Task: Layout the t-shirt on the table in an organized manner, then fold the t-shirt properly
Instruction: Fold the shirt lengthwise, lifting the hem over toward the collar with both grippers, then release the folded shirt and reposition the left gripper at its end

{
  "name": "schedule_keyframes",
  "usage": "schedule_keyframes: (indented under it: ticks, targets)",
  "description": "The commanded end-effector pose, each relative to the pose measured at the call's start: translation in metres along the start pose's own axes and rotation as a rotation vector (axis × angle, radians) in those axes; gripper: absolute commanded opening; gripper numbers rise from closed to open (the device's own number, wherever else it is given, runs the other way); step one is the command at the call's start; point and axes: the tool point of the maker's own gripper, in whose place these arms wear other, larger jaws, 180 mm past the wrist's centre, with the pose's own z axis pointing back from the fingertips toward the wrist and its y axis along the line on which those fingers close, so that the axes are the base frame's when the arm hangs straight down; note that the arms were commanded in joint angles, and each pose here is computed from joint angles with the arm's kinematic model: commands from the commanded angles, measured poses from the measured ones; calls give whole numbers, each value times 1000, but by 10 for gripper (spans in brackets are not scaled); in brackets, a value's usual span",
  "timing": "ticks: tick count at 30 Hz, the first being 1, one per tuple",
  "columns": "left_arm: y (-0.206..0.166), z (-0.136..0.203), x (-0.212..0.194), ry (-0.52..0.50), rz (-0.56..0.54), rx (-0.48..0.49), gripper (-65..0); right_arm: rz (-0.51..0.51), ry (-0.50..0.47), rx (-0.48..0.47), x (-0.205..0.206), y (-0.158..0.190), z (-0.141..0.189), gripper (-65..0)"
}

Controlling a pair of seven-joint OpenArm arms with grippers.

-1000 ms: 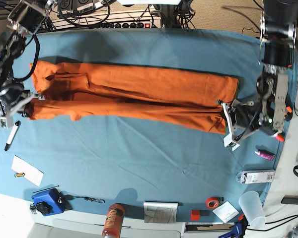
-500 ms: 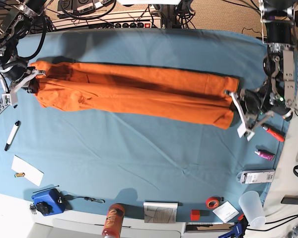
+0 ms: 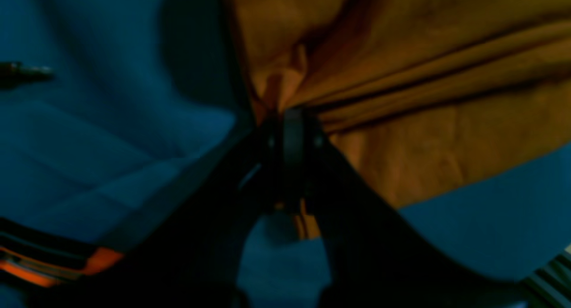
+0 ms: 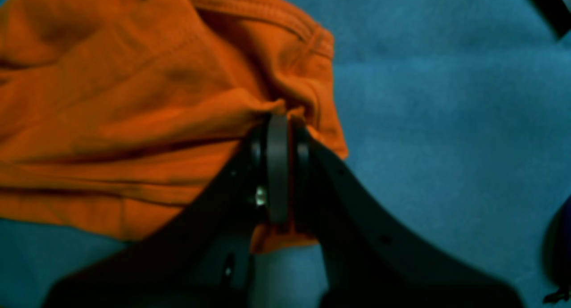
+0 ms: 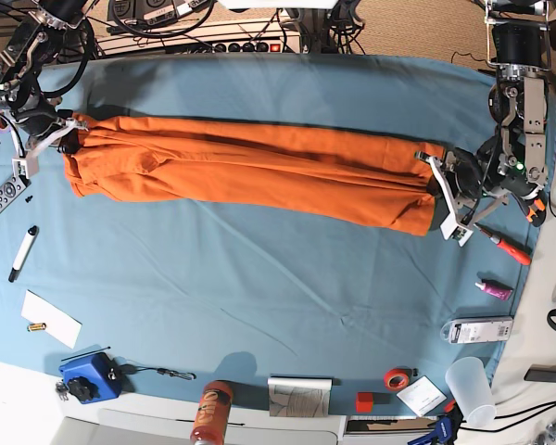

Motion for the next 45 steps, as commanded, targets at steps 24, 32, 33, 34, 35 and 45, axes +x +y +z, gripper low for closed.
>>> schedule_keyframes:
  ticks: [24,32,33,34,35,45]
  targets:
    - [-5,37,36,-88,-43,79,-304,33,-17,107,17,16,6,-525]
    - [8,45,47,-138,2,173,-304,8,8,97,13,14,6,-525]
    - [9,45,48,-146,19,175,-304,2,8,95,13,14,6,-525]
    - [8,42,48,-149,33,177,-304,-5,9,93,13,13,6,-525]
    - [9,39,46,-146,59,186,-304,-8,9,91,13,13,6,-525]
    - [21,10,17,-121,388,137,-304,-8,25,91,10,13,6,-525]
